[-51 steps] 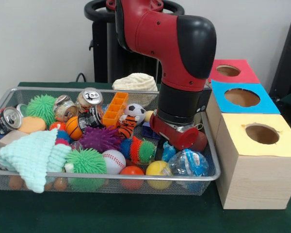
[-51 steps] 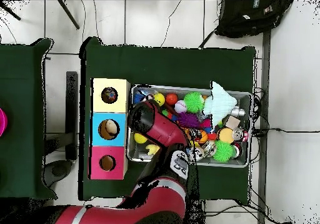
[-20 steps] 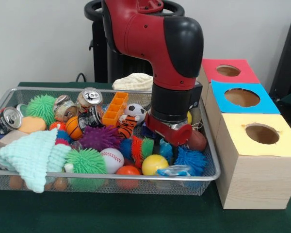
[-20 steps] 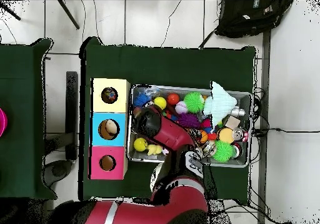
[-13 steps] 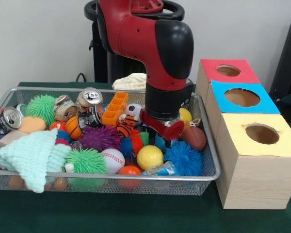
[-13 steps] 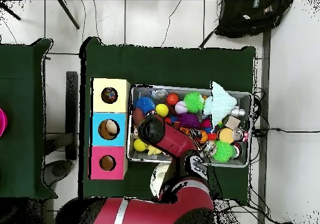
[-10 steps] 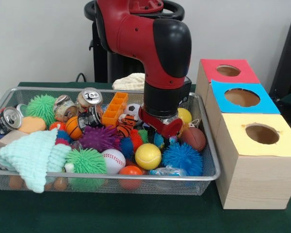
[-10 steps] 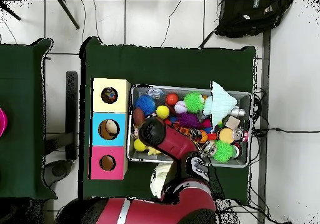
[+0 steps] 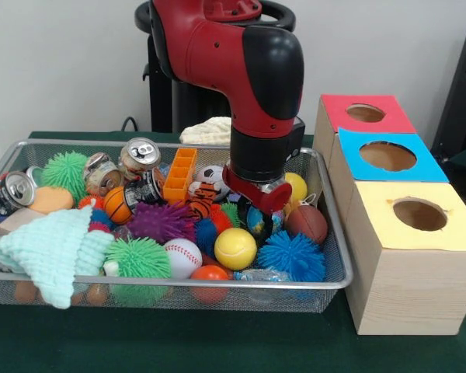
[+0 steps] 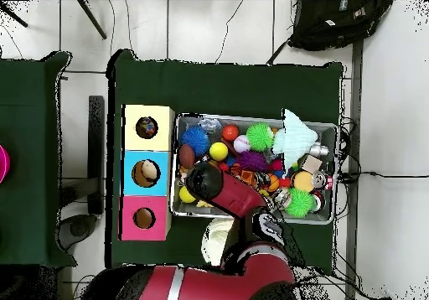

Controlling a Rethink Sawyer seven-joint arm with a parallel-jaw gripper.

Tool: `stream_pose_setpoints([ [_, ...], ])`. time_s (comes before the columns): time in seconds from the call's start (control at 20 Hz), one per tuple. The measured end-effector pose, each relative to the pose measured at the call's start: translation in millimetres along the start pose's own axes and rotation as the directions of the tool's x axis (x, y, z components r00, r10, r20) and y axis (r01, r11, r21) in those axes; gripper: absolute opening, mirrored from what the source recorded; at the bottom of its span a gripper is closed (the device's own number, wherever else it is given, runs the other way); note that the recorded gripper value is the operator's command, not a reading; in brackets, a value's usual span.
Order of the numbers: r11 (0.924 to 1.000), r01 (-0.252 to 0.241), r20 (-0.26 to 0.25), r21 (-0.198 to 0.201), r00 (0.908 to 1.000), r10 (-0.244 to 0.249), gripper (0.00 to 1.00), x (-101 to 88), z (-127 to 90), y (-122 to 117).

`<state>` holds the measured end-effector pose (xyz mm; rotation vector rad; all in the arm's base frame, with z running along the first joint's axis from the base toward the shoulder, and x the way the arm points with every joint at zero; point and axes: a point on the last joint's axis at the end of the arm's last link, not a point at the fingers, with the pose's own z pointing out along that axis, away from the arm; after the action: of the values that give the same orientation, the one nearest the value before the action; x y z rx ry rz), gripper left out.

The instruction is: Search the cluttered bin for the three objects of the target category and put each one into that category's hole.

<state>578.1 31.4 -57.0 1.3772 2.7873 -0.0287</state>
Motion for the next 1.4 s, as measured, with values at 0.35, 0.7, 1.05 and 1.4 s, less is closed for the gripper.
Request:
stream_pose_setpoints([
  [0.35,0.9997,0.023,-0.008,0.008,0.9997,-0.023,1.00,6.6,-1.0,-5.9],
  [0.7,0.9983,0.054,-0.012,0.024,0.9985,-0.053,1.00,14.6,-8.1,-17.4],
  [1.05,0.9958,0.086,-0.019,0.030,0.9962,-0.085,1.00,13.7,-22.7,-19.5],
  [1.4,0.9933,0.098,-0.016,0.060,0.9951,-0.098,1.00,0.6,-30.4,-30.4],
])
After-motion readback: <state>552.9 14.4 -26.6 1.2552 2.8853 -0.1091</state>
